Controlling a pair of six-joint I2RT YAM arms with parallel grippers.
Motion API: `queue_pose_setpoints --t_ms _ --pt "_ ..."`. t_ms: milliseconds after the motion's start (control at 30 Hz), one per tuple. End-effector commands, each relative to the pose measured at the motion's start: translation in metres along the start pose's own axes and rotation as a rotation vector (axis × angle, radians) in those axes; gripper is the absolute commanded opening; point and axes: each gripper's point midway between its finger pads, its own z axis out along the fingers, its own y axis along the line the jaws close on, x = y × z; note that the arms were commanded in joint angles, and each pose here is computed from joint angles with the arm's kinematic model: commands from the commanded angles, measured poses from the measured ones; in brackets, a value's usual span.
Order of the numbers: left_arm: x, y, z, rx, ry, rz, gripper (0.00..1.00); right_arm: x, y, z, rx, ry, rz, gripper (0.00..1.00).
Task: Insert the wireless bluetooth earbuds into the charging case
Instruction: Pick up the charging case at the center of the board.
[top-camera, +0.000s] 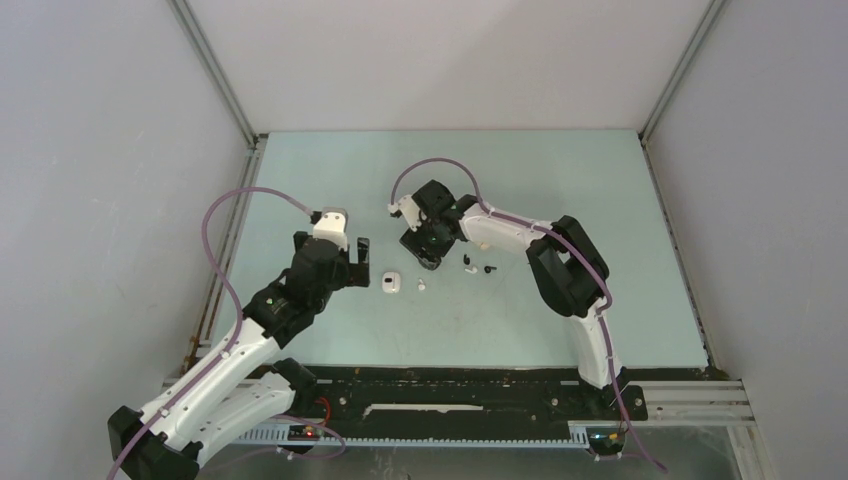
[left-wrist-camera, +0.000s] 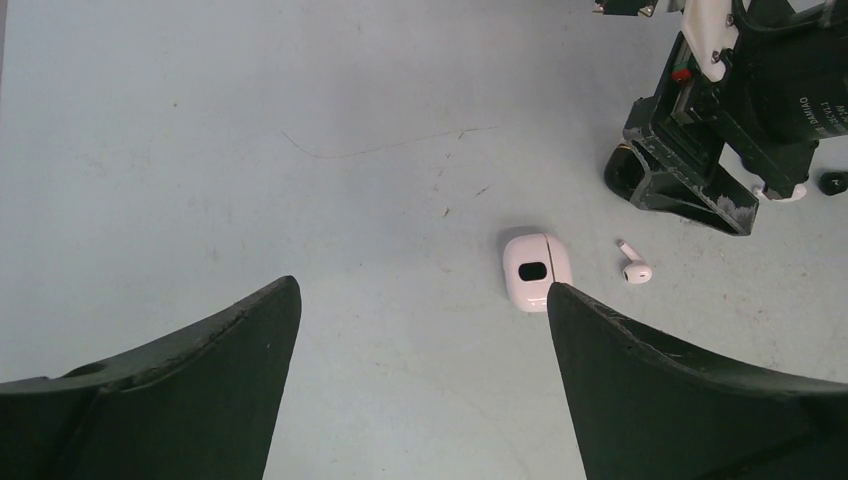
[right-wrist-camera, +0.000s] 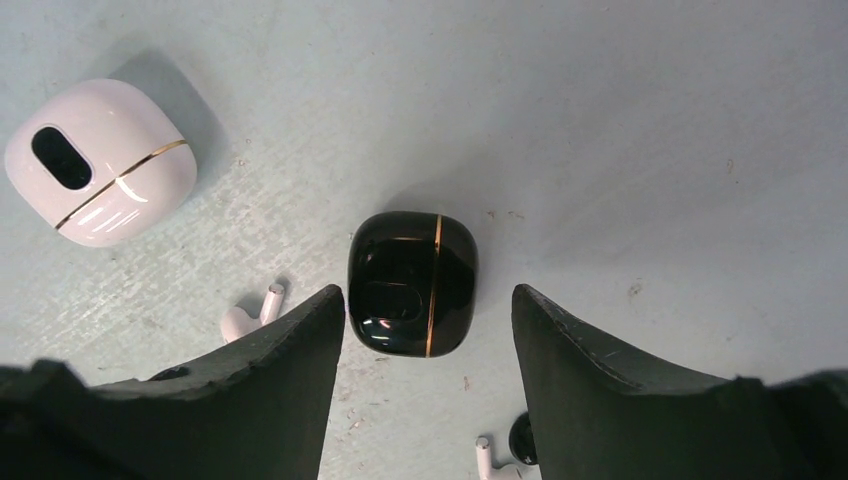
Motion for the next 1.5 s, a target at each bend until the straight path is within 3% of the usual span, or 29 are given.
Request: queue_pose_setpoints --t_ms 0,833,967,1033,1133,1333,1467 --pt "-0.007 -0.002 0.001 0.015 -0.019 0.007 0.99 -0.012 0.0 -0.011 -0.013 -0.041 -0.01 0.65" --pt "-0.003 -0.006 0.003 0.029 0.005 0.017 1.0 0.006 -0.001 0.008 -0.045 0.027 -0.02 0.6" --pt "-0.002 -0.007 0.003 0.034 0.008 0.018 0.99 0.005 -0.001 0.005 -0.047 0.028 -0.036 0.45" --pt "-0.003 -0.007 0.003 0.034 0.005 0.017 0.98 0.004 0.0 -0.007 -0.045 0.026 -0.052 0.35" --pt "-0.005 -0.01 0.002 0.052 -0.003 0.013 0.94 0.002 0.006 -0.036 -0.064 -0.022 -0.118 0.29" --pt "-0.022 -0.034 -0.007 0.194 -0.052 -0.031 0.85 -0.001 0.017 -0.118 -0.059 -0.217 -0.252 0.28" --pt "-0.04 -0.071 -0.025 0.408 -0.091 -0.114 0.81 0.002 0.021 -0.165 -0.049 -0.339 -0.309 0.28"
